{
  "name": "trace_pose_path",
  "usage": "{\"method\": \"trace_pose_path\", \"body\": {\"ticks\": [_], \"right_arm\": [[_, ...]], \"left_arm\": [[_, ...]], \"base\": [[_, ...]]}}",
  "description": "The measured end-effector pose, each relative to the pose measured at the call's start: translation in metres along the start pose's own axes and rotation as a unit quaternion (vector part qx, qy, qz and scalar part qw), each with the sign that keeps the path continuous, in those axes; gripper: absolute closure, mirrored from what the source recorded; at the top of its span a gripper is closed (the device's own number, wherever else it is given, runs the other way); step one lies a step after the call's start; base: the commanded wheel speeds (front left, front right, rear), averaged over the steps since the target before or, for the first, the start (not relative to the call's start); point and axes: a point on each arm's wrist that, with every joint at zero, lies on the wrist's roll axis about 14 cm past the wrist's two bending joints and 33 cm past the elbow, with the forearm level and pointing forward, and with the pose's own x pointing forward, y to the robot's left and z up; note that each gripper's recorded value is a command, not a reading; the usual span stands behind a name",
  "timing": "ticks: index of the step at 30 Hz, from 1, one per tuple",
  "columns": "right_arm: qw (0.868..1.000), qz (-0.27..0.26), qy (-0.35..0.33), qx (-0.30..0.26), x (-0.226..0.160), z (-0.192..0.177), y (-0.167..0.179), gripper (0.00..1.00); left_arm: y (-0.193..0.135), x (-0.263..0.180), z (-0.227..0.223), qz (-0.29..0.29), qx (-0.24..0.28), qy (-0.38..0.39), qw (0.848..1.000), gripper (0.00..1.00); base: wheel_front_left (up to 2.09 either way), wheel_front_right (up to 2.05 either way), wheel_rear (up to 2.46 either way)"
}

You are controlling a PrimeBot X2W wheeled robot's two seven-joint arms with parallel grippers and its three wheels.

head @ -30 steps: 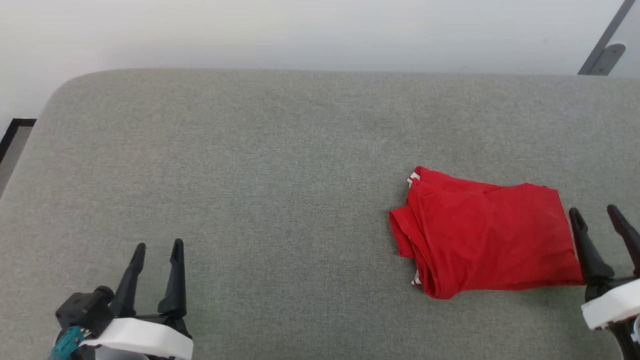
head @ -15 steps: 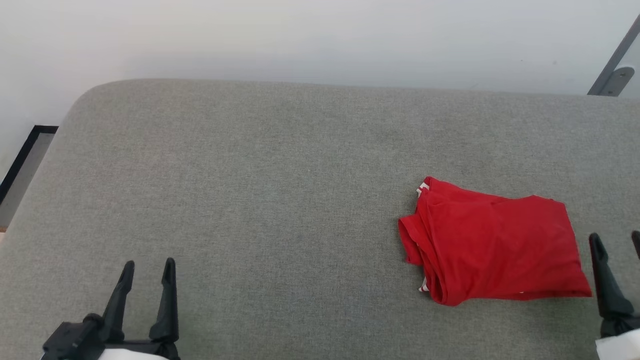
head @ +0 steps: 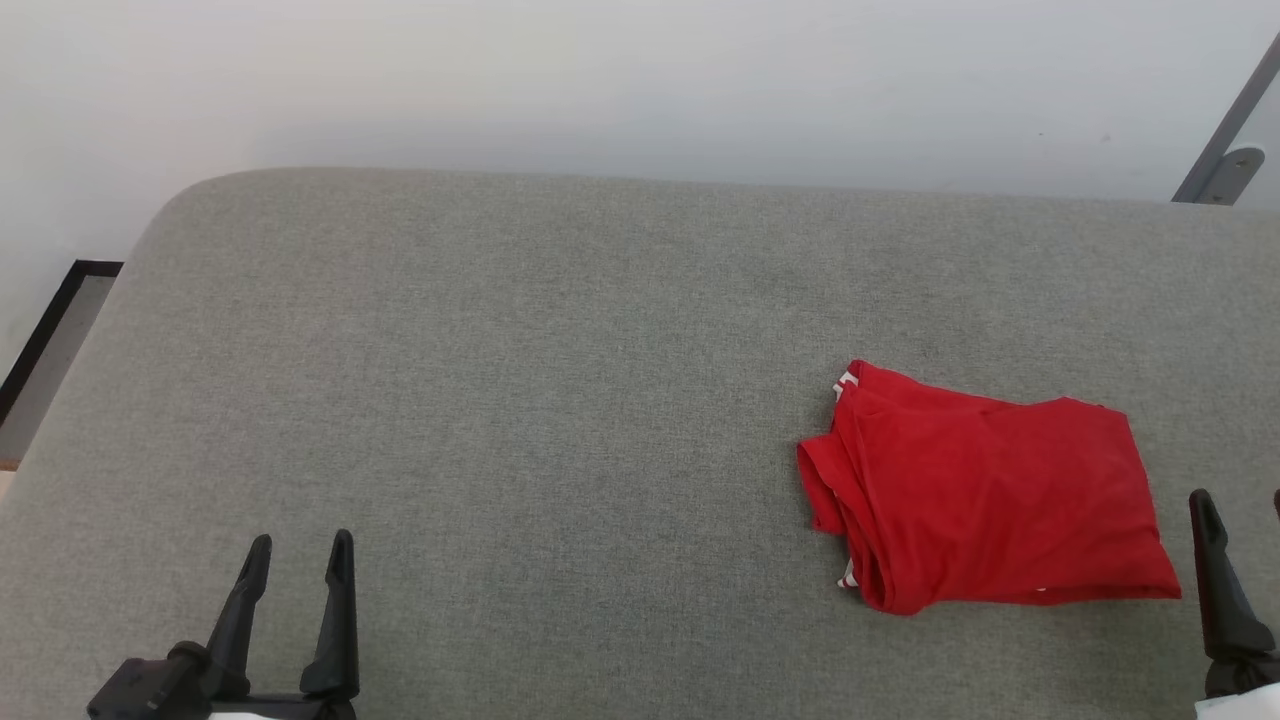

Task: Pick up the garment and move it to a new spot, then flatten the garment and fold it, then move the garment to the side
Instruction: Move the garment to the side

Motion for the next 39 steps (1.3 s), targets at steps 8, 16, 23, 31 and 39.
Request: {"method": "trace_pose_path", "body": {"ticks": [8, 16, 23, 31, 39], "right_arm": [[0.995, 0.004, 0.097, -0.027, 0.010, -0.027, -0.012, 0.00], [0.953, 0.017, 0.290, -0.083, 0.038, -0.055, -0.046, 0.00], [0.909, 0.032, 0.411, -0.060, 0.063, -0.081, -0.047, 0.00], [0.851, 0.075, 0.517, -0.049, 0.064, -0.130, -0.024, 0.00], [0.832, 0.090, 0.544, -0.056, 0.073, -0.157, -0.019, 0.82]], "left_arm": [[-0.002, 0.010, -0.002, -0.003, -0.002, 0.002, 1.000, 0.00], [-0.012, 0.040, -0.007, -0.018, -0.008, 0.005, 1.000, 0.00], [-0.019, 0.066, -0.019, -0.023, -0.018, 0.014, 0.999, 0.00], [-0.016, 0.084, -0.031, -0.016, -0.023, 0.024, 0.999, 0.00], [-0.013, 0.097, -0.045, -0.009, -0.024, 0.037, 0.999, 0.00]], "base": [[0.00, 0.00, 0.00], [0.00, 0.00, 0.00], [0.00, 0.00, 0.00], [0.00, 0.00, 0.00], [0.00, 0.00, 0.00]]}}
